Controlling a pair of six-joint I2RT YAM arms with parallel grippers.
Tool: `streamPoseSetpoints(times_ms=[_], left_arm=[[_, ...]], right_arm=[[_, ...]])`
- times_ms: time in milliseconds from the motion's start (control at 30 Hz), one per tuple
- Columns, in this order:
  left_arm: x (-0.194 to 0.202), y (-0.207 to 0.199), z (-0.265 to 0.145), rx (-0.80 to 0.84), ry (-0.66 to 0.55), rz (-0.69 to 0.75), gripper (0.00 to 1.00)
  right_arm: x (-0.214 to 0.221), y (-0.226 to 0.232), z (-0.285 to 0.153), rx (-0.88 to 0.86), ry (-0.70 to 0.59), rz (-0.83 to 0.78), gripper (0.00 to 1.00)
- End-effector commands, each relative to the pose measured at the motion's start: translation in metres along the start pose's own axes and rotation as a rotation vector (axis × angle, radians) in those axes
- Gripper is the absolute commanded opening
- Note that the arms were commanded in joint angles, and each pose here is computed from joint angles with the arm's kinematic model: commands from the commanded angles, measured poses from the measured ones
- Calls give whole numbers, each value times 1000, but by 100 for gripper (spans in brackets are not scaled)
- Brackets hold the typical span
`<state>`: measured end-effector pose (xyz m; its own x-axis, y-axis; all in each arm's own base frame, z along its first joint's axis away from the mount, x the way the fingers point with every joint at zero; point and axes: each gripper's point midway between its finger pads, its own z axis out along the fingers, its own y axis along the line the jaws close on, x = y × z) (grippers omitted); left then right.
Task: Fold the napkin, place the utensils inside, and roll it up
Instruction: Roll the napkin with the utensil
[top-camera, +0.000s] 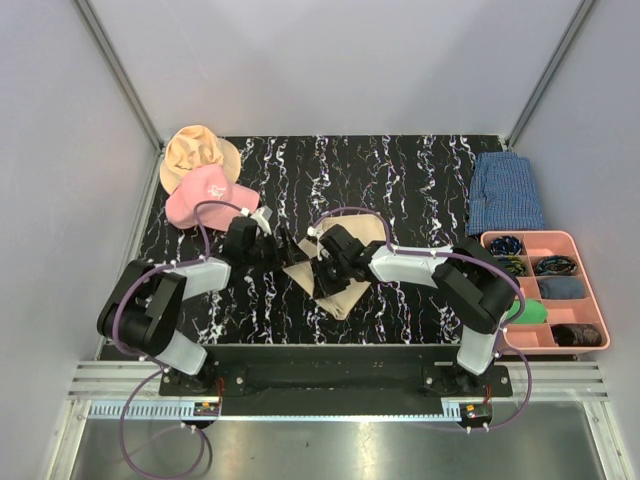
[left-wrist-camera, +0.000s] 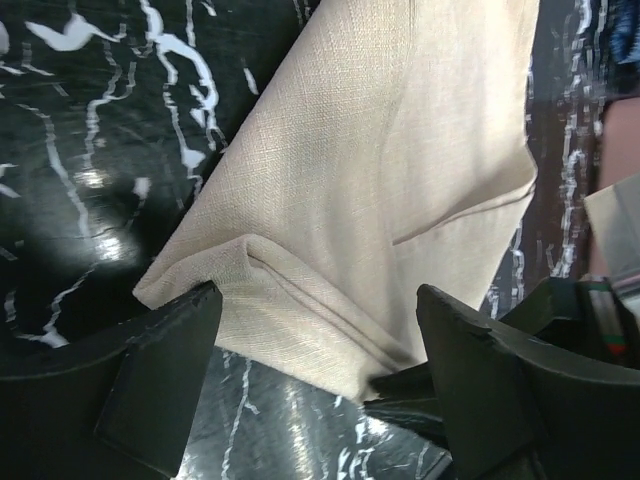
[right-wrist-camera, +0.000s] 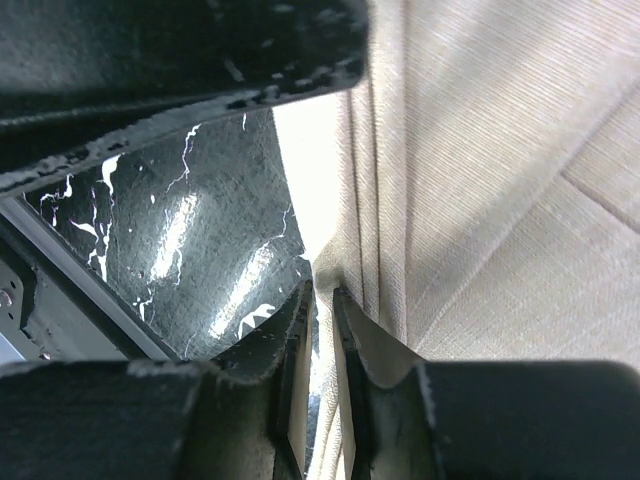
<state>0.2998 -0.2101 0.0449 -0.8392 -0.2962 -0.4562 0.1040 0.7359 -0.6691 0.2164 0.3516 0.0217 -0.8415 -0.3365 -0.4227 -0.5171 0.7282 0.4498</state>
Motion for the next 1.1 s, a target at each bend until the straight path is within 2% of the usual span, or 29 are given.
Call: streamPoseSetpoints(times_ms=[0, 367, 567, 733, 967, 1067], left_arm=[[-11, 37, -13, -173, -41, 98, 88], [-20, 27, -23, -124, -80, 202, 93], [-29, 44, -31, -207, -120, 206, 93], [-26, 46, -26, -199, -96, 203, 88], [-31, 46, -14, -183, -86, 205, 72], [-29, 45, -9, -164, -77, 205, 70]], right_arm=[[30, -25, 5, 78, 88, 29, 23], [32, -26, 5, 73, 93, 30, 22], [31, -25, 5, 66, 94, 33, 22], [33, -25, 6, 64, 100, 33, 22], [32, -23, 6, 58, 100, 32, 22], [32, -23, 6, 57, 100, 35, 22]])
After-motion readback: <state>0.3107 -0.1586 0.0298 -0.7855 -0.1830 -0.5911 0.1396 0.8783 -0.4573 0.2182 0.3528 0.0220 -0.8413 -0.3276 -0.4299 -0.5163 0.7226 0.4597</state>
